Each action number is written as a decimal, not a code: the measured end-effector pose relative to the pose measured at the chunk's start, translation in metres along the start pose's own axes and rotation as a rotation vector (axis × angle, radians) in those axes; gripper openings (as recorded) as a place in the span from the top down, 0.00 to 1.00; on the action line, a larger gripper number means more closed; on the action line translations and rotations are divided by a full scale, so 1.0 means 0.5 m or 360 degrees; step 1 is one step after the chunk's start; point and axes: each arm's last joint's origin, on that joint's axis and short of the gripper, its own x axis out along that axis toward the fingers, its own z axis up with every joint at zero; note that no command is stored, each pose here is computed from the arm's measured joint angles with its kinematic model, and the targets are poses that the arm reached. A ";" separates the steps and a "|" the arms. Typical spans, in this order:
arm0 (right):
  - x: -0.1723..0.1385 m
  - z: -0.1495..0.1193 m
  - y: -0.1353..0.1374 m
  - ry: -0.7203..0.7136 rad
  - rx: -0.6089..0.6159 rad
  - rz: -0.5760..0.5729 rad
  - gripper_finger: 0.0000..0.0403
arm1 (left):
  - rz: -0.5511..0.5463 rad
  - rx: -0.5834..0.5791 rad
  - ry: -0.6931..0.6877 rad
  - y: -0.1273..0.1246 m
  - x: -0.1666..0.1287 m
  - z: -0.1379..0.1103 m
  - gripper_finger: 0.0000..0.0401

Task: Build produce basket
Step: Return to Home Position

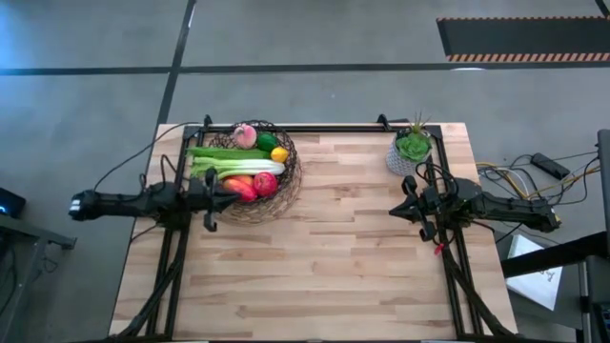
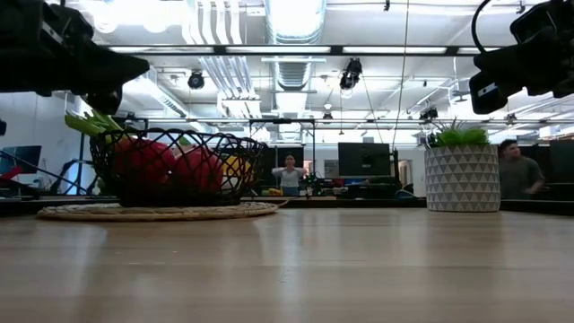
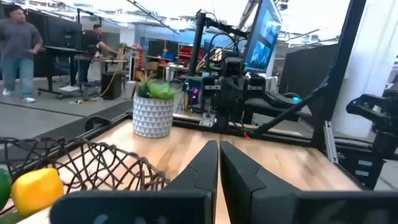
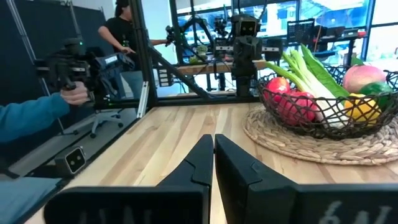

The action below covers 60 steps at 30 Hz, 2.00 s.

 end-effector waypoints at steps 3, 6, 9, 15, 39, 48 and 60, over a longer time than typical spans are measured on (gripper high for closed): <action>0.000 0.000 0.000 0.0001 -0.0009 -0.0001 0.98 | 0.0016 0.0008 0.0051 0.003 -0.012 -0.008 1.00; -0.001 0.001 0.000 -0.0010 0.0001 0.0000 0.98 | 0.0033 0.0011 0.0071 0.004 -0.012 -0.010 1.00; -0.003 0.003 0.001 -0.0028 0.0002 -0.0006 0.98 | 0.0054 0.0011 0.0101 0.005 -0.010 -0.015 1.00; -0.002 -0.005 -0.012 -0.0069 0.0135 -0.0327 0.98 | 0.0064 0.0002 0.0081 0.006 -0.012 -0.013 1.00; 0.013 -0.018 -0.006 0.0095 -0.0021 0.0016 0.98 | 0.0098 -0.0008 0.0300 0.007 0.003 -0.037 1.00; 0.005 -0.007 -0.001 -0.0012 -0.0048 0.0025 0.98 | 0.0073 -0.0009 0.0154 0.005 -0.002 -0.020 1.00; 0.005 -0.010 -0.007 0.0004 -0.0128 -0.0102 0.98 | -0.0238 0.0039 0.0176 -0.005 -0.010 -0.021 1.00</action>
